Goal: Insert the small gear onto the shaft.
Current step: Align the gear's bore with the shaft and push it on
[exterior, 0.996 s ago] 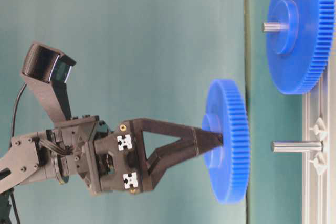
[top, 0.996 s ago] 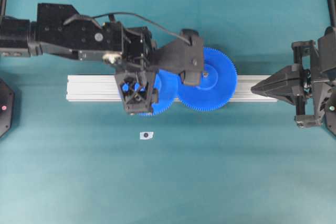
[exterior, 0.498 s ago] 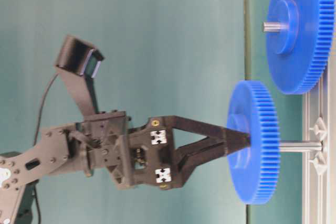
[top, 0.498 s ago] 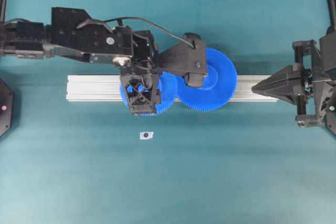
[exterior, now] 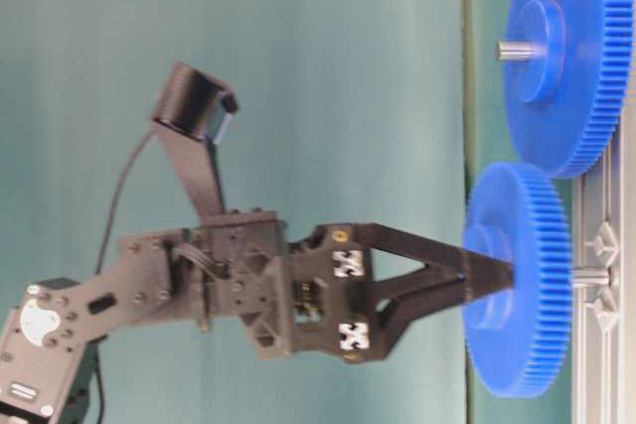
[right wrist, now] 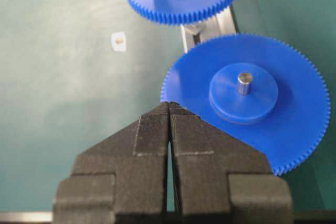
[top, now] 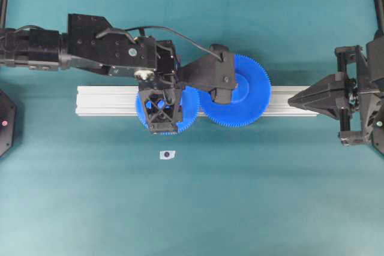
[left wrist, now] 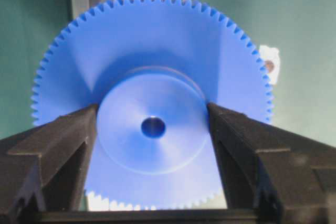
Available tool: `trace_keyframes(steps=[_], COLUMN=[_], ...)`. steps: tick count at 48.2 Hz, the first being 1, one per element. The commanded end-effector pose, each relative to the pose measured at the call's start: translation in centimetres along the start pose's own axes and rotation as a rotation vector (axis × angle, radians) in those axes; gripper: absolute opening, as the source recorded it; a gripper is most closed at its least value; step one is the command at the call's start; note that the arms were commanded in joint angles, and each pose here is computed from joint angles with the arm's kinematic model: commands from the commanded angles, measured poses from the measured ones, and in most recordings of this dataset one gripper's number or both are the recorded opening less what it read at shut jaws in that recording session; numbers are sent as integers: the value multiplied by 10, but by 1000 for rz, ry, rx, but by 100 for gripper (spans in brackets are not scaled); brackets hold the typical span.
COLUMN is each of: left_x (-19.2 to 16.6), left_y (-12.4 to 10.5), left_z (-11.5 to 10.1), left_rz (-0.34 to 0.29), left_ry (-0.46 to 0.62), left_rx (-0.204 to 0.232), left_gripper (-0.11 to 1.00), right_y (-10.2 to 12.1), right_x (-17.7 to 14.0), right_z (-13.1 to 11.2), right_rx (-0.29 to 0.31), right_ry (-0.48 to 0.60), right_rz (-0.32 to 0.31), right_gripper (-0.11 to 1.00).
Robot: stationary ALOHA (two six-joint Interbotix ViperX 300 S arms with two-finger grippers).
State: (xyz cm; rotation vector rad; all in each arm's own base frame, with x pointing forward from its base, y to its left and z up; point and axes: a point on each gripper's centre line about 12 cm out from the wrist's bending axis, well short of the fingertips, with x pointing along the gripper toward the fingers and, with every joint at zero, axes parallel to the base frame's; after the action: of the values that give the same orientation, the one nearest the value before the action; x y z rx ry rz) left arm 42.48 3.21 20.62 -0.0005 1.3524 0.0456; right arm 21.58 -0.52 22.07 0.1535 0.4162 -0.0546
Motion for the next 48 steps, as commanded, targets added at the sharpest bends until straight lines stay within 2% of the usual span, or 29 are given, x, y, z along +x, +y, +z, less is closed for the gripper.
trace_keyframes(steps=[1, 20, 32, 48], left_x=[-5, -2, -5, -1], left_y=[1, 13, 23, 25], left_z=[-1, -6, -7, -11], left_rz=[4, 11, 17, 17], left_ry=[-23, -28, -30, -15], left_rx=[1, -17, -9, -13], left_gripper=[70, 70, 70, 70], right_y=[1, 0, 0, 0], right_x=[0, 0, 0, 0], right_z=[6, 5, 5, 5], right_rx=[13, 14, 14, 14], right_ry=[-15, -11, -11, -9], right_rz=[1, 0, 0, 0], right_gripper=[0, 0, 0, 0])
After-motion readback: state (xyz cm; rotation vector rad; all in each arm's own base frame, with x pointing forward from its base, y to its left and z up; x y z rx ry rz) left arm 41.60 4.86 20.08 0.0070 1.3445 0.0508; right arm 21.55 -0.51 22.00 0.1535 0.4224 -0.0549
